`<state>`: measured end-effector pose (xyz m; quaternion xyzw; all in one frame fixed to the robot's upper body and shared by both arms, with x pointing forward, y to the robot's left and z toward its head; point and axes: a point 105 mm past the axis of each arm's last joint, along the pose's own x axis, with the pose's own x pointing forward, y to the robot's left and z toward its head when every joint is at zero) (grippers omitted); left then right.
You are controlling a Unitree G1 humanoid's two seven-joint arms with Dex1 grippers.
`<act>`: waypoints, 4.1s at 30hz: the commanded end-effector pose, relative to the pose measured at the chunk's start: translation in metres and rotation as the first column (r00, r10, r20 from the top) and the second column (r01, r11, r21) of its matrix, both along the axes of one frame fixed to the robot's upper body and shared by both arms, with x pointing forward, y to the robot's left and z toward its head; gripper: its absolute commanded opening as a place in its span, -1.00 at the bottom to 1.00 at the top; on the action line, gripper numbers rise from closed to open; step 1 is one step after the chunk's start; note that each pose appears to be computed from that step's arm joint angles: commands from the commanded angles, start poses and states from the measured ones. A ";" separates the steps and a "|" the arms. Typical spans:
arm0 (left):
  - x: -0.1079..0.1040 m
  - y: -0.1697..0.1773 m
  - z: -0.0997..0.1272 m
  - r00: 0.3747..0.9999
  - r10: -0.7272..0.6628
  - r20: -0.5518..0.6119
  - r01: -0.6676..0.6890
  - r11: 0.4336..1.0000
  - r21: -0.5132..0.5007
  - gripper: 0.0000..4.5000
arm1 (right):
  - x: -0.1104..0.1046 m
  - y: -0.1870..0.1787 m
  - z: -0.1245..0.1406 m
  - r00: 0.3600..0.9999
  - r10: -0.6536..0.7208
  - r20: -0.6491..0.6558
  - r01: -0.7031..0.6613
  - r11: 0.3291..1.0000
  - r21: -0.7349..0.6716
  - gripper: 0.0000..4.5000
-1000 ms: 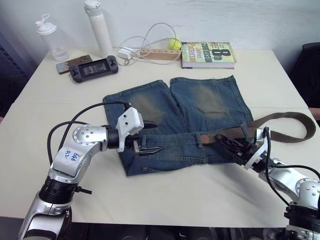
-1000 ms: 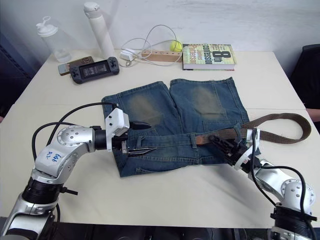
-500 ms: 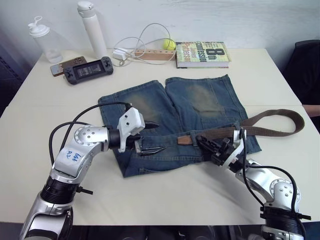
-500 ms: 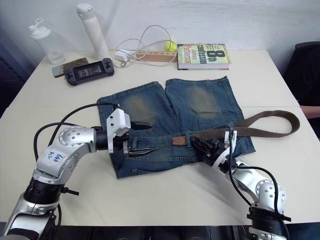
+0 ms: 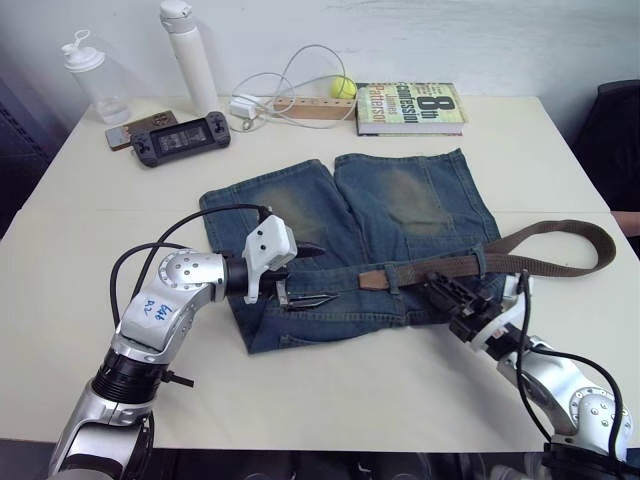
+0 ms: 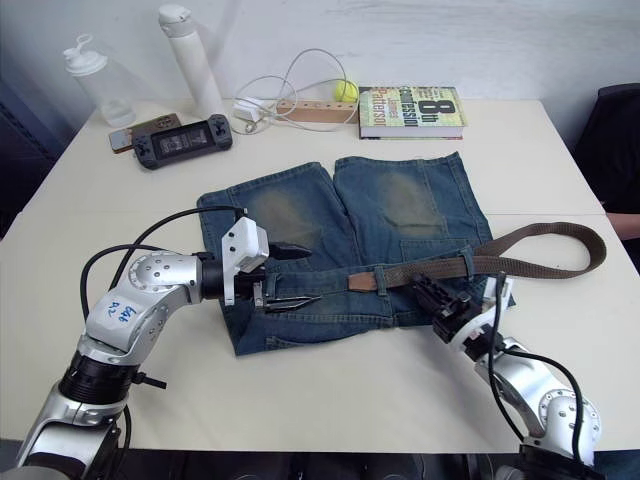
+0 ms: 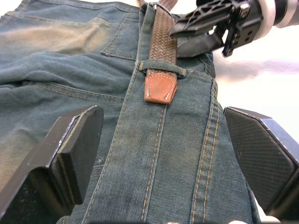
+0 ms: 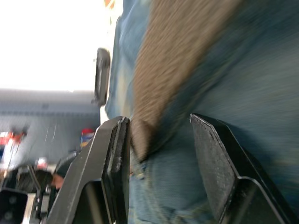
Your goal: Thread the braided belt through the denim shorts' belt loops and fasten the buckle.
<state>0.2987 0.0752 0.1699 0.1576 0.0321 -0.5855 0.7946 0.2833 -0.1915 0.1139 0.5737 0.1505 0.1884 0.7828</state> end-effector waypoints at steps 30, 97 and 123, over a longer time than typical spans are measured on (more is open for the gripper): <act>-0.002 0.003 0.005 0.997 -0.041 0.061 0.038 0.997 0.063 1.00 | -0.009 0.060 0.026 0.963 0.253 0.097 -0.237 0.960 -0.148 0.08; -0.014 0.001 -0.006 0.993 -0.114 0.021 0.112 0.991 0.070 1.00 | 0.023 -0.140 0.097 0.813 0.581 -0.046 -0.033 -0.034 -0.999 0.99; -0.019 -0.008 -0.008 0.997 -0.076 -0.010 0.077 0.997 0.033 1.00 | 0.021 -0.049 0.030 0.970 0.245 -0.006 -0.240 0.945 -0.221 0.99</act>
